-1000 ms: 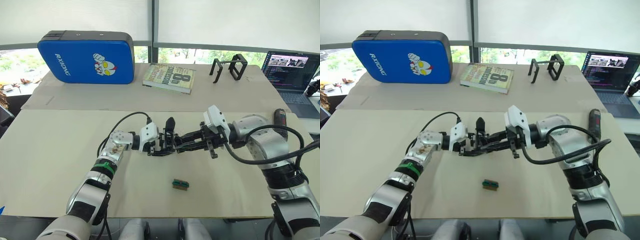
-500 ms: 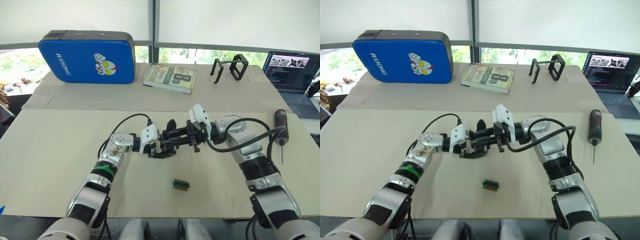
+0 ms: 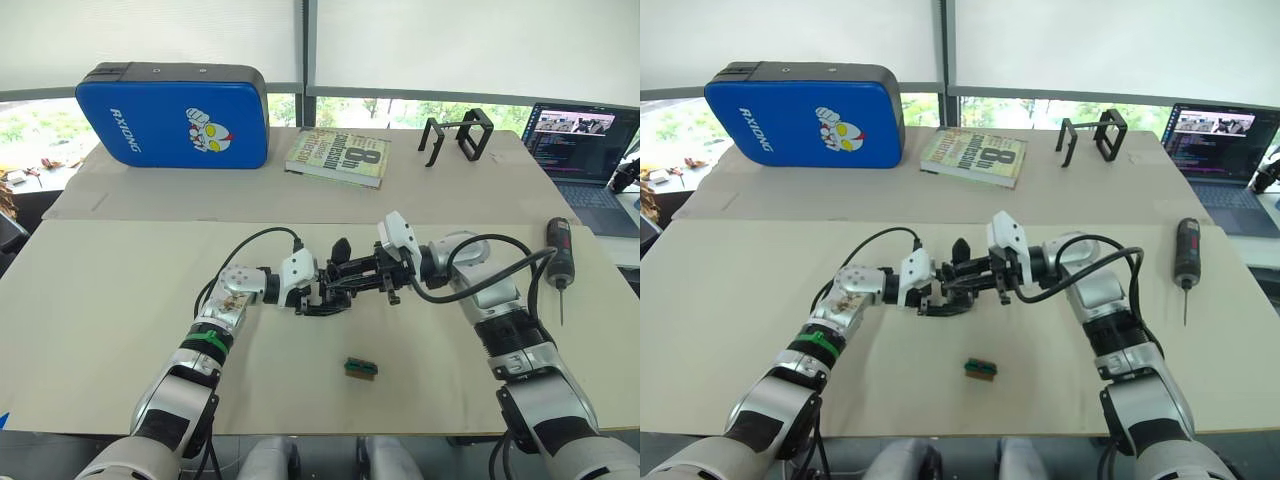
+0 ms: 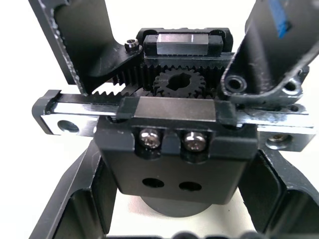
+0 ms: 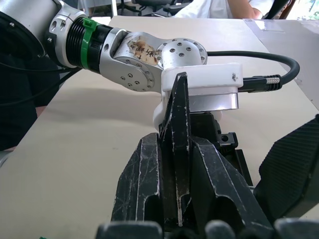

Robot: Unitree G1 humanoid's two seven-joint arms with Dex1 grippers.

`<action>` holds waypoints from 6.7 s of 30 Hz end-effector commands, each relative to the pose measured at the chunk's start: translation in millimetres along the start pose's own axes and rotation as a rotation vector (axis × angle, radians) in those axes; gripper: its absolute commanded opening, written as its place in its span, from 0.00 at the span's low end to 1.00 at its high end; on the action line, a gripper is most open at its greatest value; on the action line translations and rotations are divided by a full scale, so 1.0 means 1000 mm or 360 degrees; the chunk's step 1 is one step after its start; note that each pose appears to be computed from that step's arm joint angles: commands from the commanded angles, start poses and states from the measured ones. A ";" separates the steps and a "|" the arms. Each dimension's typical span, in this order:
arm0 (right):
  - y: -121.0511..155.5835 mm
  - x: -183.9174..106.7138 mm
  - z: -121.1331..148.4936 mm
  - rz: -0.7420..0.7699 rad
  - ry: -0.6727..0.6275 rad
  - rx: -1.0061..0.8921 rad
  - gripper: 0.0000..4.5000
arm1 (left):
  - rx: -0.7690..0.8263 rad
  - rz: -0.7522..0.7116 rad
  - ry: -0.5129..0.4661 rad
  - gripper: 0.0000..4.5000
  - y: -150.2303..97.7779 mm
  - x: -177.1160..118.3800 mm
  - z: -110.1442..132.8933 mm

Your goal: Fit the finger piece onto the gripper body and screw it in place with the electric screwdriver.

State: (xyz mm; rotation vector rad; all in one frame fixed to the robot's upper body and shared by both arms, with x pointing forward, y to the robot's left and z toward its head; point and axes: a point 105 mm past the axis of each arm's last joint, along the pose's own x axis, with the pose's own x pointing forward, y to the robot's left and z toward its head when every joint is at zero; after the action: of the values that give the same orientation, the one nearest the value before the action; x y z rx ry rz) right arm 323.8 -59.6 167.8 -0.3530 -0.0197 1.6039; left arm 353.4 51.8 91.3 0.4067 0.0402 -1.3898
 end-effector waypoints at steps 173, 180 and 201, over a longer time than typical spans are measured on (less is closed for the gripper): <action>0.006 0.010 -0.097 -0.0115 0.0278 0.0477 0.07 | 0.0018 0.0105 0.0077 0.52 0.006 -0.015 -0.010; -0.009 0.009 -0.068 -0.0153 0.0126 0.0353 0.07 | 0.0018 0.0101 0.0079 0.52 0.007 -0.014 -0.009; 0.001 -0.056 0.041 -0.0281 0.0090 -0.0045 0.83 | -0.0008 0.0089 0.0176 0.74 0.000 -0.012 -0.025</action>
State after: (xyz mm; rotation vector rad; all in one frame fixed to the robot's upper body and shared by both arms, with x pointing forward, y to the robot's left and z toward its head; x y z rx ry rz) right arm 316.7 -103.0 201.5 -0.3925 0.0192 1.4551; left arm 356.7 59.7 83.1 0.4272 0.0592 -1.3338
